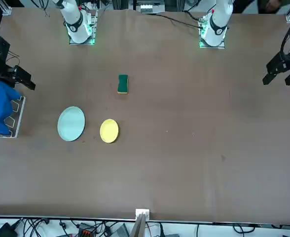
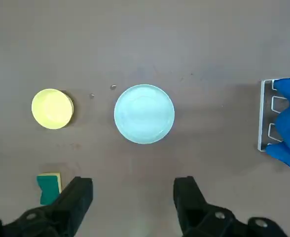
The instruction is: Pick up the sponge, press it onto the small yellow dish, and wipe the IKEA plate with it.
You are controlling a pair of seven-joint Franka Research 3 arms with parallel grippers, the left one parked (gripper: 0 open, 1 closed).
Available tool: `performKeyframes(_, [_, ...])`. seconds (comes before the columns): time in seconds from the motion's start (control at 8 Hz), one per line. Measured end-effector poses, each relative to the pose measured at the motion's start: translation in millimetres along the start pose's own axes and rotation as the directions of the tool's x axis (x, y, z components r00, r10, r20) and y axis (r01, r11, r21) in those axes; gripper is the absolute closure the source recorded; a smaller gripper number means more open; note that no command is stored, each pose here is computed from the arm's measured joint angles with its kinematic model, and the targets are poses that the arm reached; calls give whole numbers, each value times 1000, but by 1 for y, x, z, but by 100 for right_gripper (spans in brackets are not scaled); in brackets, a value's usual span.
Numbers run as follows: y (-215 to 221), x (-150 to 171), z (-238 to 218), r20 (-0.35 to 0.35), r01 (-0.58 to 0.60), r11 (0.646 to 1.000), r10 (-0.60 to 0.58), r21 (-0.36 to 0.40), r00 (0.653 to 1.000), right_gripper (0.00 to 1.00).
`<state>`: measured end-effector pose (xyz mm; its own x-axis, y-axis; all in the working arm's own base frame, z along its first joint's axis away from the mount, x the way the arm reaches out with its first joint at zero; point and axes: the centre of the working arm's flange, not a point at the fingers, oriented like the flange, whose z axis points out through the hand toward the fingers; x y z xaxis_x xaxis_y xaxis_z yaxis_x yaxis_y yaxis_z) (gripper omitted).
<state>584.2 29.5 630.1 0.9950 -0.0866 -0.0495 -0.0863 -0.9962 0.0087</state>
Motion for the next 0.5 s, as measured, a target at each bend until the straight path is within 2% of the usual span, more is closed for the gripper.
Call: performKeyframes(0.5, [0, 0, 0, 0, 0, 1000, 0, 0, 1000, 0])
